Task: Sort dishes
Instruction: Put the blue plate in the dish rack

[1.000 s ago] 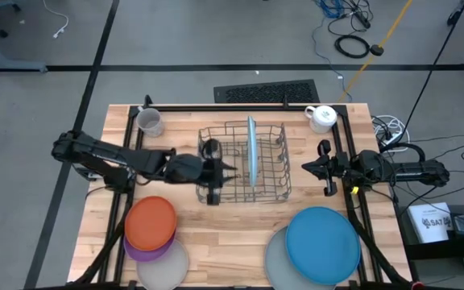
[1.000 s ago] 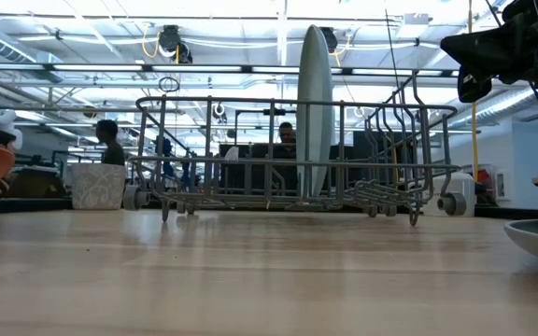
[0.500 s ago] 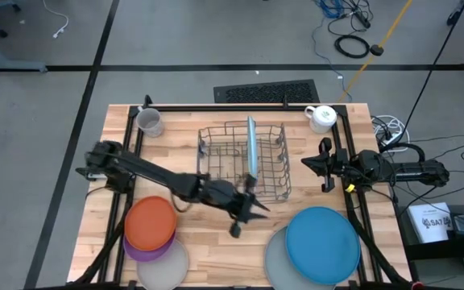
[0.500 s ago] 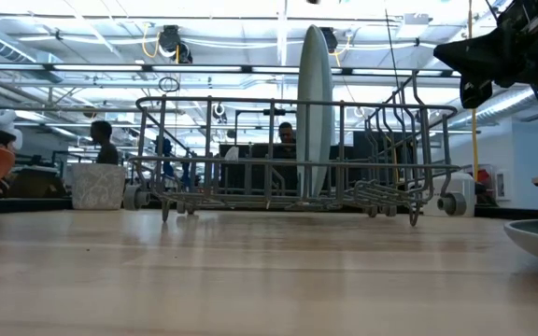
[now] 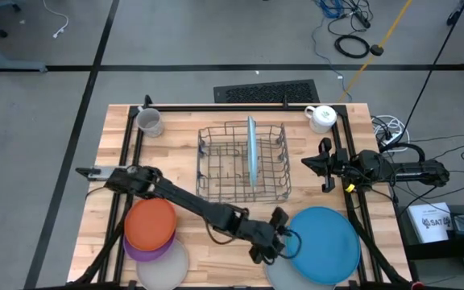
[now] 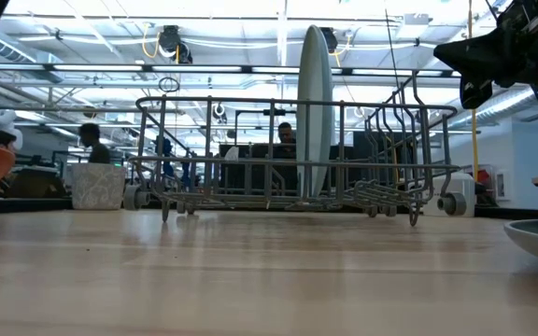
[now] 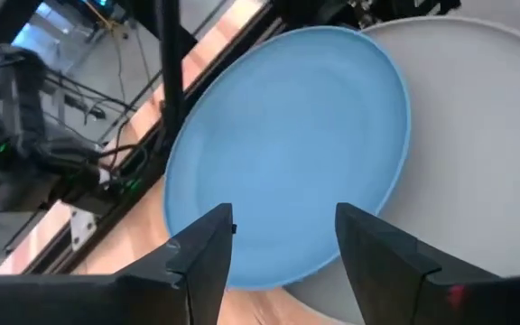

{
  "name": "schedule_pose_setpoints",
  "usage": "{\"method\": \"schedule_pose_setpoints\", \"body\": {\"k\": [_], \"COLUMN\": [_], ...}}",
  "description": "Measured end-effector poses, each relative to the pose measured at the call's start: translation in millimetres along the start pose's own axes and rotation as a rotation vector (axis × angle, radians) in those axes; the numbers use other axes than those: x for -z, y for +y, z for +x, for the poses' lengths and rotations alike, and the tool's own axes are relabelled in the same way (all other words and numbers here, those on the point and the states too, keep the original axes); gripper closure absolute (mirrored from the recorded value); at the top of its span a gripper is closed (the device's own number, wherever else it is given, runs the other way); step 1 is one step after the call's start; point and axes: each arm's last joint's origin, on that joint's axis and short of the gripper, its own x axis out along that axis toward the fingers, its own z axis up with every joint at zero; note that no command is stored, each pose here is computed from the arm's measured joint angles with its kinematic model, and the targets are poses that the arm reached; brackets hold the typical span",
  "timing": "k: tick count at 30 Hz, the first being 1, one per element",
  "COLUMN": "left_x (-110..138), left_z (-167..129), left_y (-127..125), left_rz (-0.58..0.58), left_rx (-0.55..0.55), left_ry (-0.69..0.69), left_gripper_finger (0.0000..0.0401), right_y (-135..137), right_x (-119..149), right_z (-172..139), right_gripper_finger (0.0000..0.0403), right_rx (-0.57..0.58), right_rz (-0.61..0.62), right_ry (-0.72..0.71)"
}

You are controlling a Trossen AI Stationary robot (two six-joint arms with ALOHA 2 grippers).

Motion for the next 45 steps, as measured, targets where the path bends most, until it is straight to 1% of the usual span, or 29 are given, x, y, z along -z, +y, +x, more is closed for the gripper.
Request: {"method": "schedule_pose_setpoints", "body": {"k": [3, 5, 8, 13, 17, 21, 24, 28, 39, 45], "left_x": [-1, 2, 3, 1, 5, 9, 10, 13, 20, 26], "left_z": [12, 19, 26, 35, 42, 45, 46, 47, 49, 60], "left_y": [-5, -12, -23, -36, -36, -34, -35, -38, -32, -36], "left_rz": [0.045, 0.063, 0.127, 0.208, 0.263, 0.279, 0.296, 0.309, 0.298, 0.296], "left_rx": [0.036, 0.082, 0.118, 0.115, 0.092, 0.091, 0.092, 0.122, 0.121, 0.137], "left_ry": [0.038, 0.07, 0.098, 0.07, 0.072, 0.082, 0.082, 0.093, 0.109, 0.078], "left_gripper_finger": [0.0209, 0.0214, 0.0222, 0.0229, 0.023, 0.023, 0.023, 0.023, 0.023, 0.023], "right_y": [0, 0, 0, 0, 0, 0, -1, -1, -2, -2], "right_x": [0, 0, 0, 0, 0, 0, 0, 0, 0, 0], "right_z": [0, 0, 0, 0, 0, 0, 0, 0, 0, 0], "right_gripper_finger": [0.0394, 0.0394, 0.0394, 0.0394, 0.0394, 0.0394, 0.0394, 0.0394, 0.0394, 0.0394], "right_rx": [0.0, 0.0, 0.0, 0.0, 0.0, 0.002, 0.025, 0.051, 0.052, 0.053], "right_rz": [0.0, 0.0, 0.011, 0.015, 0.015, 0.013, 0.009, -0.001, -0.015, -0.014], "right_ry": [0.0, 0.001, 0.002, 0.001, 0.001, 0.0, -0.003, -0.006, -0.006, -0.007]}}
